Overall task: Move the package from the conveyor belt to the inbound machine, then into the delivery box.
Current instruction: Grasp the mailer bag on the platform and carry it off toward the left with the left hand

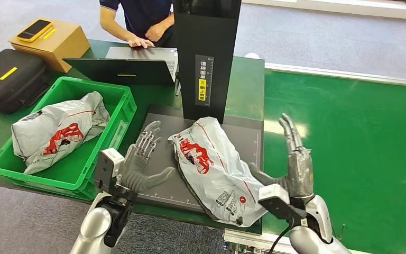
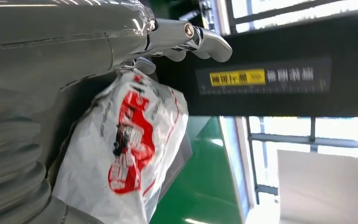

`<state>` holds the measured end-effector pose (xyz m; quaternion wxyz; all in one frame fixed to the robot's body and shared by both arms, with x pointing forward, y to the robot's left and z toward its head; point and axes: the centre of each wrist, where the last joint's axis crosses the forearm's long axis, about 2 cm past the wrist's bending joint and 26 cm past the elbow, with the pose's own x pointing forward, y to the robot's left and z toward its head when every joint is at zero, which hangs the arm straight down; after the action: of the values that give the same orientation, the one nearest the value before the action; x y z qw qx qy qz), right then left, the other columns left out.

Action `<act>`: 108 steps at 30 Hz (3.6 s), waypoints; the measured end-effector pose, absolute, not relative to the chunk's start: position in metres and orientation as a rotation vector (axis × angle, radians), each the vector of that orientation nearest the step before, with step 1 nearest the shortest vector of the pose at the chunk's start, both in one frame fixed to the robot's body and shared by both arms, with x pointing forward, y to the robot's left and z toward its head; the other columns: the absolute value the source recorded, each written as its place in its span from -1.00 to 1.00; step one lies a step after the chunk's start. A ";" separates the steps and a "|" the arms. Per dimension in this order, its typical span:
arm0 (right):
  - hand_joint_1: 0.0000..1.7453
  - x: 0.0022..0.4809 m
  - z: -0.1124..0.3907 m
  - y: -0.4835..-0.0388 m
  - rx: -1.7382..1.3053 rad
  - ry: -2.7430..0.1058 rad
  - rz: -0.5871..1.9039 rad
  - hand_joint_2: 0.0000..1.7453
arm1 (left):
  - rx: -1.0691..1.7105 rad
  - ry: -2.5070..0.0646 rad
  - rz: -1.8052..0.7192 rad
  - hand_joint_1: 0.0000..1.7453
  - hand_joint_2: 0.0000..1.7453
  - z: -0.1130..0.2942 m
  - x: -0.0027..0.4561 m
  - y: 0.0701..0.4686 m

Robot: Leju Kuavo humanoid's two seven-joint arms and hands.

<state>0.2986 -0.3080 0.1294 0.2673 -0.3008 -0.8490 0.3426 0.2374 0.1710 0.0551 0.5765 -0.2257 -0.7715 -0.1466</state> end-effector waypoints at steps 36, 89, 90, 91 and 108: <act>-1.00 0.230 0.098 -0.356 -0.702 -1.941 0.138 1.00 | 0.175 -1.635 -1.706 -1.00 1.00 0.058 0.271 0.083; -1.00 0.255 0.100 -0.346 -0.684 -1.949 0.041 1.00 | 0.215 -1.153 -1.984 1.00 1.00 0.056 0.310 0.082; -1.00 0.255 0.100 -0.346 -0.683 -1.949 0.040 1.00 | 0.214 -1.161 -1.981 1.00 1.00 0.055 0.310 0.082; -1.00 0.255 0.100 -0.346 -0.681 -1.949 0.039 1.00 | 0.213 -1.175 -1.975 1.00 1.00 0.055 0.310 0.083; -1.00 0.239 0.098 -0.348 -0.672 -1.942 0.016 1.00 | 1.131 -2.088 -0.997 1.00 1.00 0.131 0.354 0.201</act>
<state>0.2394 -0.3477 0.0982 0.5172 -0.2799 -0.8088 0.0065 0.3544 0.2007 0.1315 0.2792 0.4218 -0.7784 -0.3718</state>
